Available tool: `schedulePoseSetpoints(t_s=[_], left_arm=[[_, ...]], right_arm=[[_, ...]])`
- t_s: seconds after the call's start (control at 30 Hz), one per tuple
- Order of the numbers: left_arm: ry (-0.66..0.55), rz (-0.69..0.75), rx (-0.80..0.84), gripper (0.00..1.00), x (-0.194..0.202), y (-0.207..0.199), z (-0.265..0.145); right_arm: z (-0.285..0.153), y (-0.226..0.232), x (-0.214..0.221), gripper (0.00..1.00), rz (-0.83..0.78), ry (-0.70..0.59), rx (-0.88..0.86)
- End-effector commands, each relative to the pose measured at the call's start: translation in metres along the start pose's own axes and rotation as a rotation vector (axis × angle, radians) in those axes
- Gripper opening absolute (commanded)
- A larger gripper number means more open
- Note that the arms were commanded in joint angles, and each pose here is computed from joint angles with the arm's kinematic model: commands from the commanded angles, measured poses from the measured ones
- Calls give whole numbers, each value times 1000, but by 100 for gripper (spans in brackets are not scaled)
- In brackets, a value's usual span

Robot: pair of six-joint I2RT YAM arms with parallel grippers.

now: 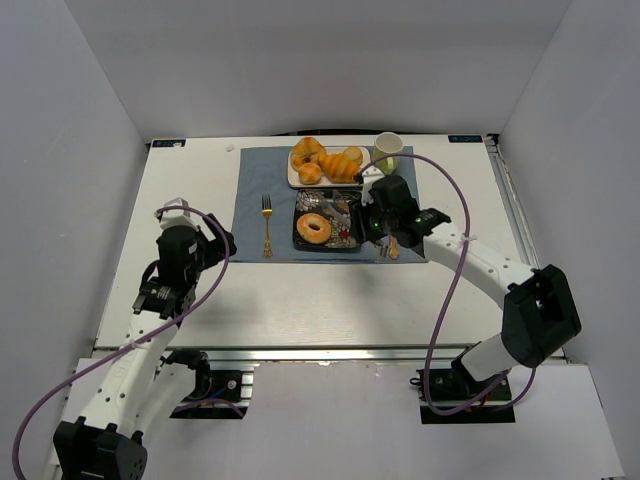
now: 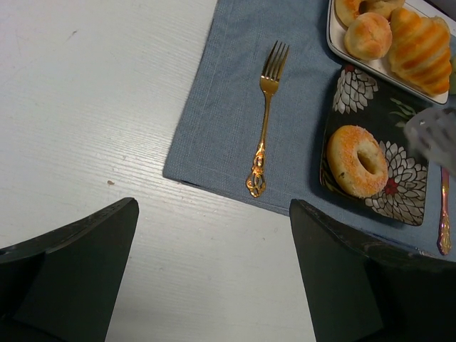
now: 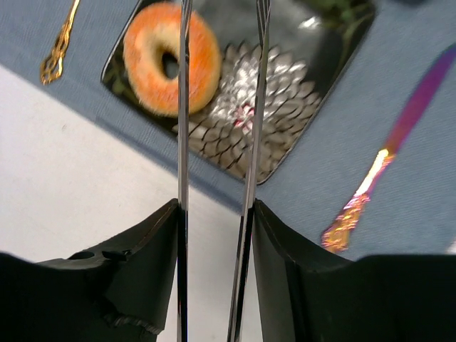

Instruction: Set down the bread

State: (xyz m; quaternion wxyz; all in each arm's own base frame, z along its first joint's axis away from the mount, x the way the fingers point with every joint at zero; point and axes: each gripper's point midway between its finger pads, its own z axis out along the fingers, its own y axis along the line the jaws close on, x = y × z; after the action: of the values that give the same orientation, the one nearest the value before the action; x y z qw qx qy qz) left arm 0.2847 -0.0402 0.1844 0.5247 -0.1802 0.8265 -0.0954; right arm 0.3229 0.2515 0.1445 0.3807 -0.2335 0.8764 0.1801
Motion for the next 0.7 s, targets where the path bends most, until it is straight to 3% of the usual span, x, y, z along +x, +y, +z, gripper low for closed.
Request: schedulePoseSetpoints(t_s=[0.0, 0.33, 0.67], left_arm=[[-14, -5, 22, 98, -6, -6, -1], [-11, -1, 51, 98, -10, -15, 1], [-23, -3, 70, 98, -17, -20, 0]], right_arm=[[-24, -13, -61, 49, -71, -137, 101], [-10, -49, -137, 48, -272, -186, 289], [30, -86, -134, 54, -366, -104, 296]])
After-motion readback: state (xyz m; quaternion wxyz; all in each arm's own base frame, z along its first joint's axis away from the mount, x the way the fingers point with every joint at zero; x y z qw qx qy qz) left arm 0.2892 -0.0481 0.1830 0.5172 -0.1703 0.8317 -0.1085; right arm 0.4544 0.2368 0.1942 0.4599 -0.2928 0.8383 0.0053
